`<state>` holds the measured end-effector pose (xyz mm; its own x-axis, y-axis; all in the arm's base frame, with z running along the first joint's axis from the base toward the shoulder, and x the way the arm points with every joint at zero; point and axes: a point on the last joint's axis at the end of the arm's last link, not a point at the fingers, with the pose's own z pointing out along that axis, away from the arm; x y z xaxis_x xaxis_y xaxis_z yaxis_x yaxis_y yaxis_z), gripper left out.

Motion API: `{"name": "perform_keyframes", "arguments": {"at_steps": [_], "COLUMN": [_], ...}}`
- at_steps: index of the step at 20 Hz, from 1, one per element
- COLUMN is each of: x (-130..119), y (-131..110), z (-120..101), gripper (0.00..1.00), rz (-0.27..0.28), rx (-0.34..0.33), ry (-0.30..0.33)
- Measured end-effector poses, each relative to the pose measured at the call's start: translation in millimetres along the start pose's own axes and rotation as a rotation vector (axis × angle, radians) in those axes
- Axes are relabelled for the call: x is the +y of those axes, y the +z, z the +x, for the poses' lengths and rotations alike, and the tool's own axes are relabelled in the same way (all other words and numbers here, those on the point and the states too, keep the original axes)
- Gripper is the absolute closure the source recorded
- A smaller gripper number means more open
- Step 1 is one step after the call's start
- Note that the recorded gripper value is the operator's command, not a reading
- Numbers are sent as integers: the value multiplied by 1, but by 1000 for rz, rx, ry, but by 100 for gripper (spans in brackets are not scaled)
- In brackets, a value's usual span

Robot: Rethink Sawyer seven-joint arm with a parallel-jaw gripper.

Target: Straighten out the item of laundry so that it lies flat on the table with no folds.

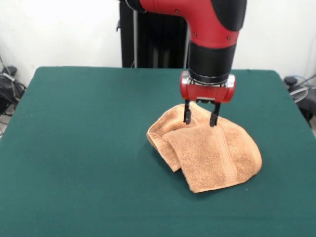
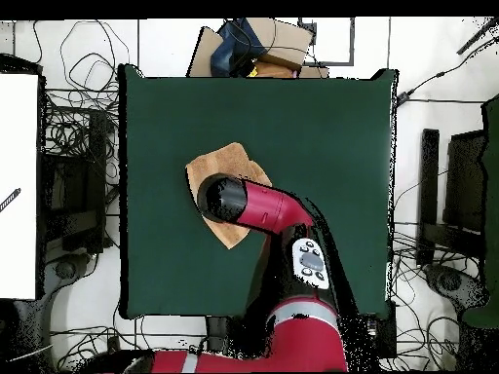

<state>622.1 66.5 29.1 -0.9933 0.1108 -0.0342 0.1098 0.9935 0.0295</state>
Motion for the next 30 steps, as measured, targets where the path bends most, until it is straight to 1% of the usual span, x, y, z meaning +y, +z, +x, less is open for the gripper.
{"name": "perform_keyframes", "arguments": {"at_steps": [4, 7, 9, 12, 16, 21, 22, 30], "x": [-5, -11, -17, -33, -45, -47, -47, -42], "y": [5, 8, 10, 14, 14, 11, 10, 11], "z": [-1, -6, -11, -21, -31, -39, -43, -46], "gripper": [0, 0, 0, 0, 0, 0, 0, 0], "rz": [0, 1, 1, 3, 5, 7, 7, 8], "rx": [5, 1, -4, -15, -30, -44, -53, -58], "ry": [8, 17, 26, 49, 65, 67, 66, 55]}}
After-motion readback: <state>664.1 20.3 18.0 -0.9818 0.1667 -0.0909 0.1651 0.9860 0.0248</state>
